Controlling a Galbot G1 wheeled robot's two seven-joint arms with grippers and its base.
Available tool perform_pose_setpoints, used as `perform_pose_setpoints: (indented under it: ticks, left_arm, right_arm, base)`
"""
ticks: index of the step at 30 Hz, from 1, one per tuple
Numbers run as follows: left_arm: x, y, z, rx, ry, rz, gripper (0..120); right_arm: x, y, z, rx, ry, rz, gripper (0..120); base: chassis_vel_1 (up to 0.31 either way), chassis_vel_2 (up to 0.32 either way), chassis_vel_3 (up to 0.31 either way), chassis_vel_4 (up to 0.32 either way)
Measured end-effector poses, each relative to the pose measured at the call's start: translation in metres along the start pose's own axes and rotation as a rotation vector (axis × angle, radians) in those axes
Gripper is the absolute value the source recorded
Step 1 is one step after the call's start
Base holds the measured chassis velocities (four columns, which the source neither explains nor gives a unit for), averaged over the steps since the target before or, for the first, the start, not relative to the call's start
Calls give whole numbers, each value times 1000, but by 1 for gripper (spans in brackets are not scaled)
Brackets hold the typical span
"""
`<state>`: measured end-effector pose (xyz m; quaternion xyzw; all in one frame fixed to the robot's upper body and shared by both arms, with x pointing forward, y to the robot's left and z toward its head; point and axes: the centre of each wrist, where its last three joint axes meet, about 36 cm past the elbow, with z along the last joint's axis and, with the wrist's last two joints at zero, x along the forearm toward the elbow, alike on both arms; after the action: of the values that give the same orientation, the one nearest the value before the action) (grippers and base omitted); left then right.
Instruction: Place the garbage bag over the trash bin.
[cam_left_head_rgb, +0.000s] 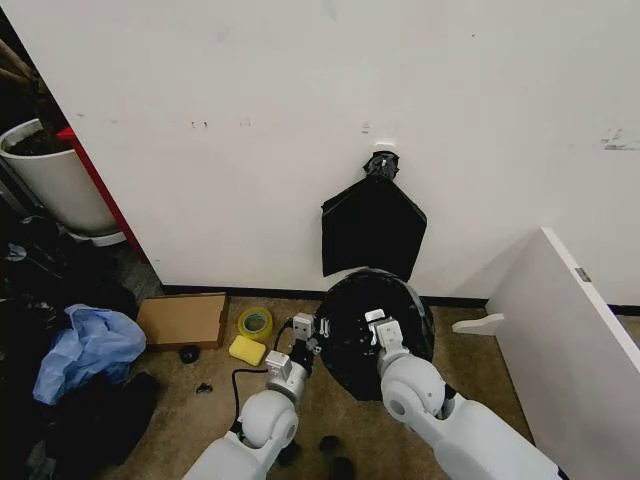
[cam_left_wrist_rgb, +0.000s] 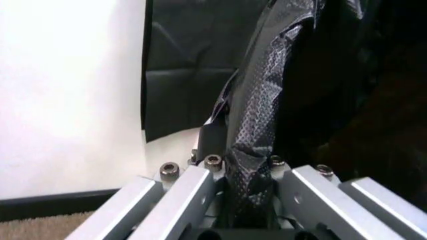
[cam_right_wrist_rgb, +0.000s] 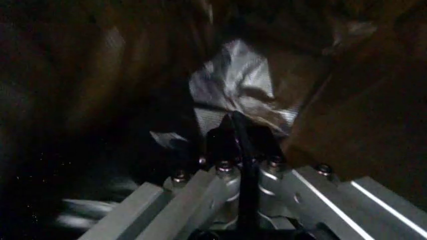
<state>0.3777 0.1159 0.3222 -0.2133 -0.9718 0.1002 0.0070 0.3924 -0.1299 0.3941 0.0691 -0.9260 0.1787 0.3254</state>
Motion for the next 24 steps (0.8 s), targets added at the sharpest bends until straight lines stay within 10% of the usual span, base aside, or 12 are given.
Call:
perform_pose_setpoints:
  ticks: [15,24]
  left_arm:
    - [3,1,-5,-12,-18,20,0]
    - [-3,9,-7,-22,-24,16,0]
  right_arm:
    - [-47,-4,31,323,-120,216,0]
    - [0,5,16,168,-160,39,0]
  base:
    - [0,0,0,0]
    - [0,0,0,0]
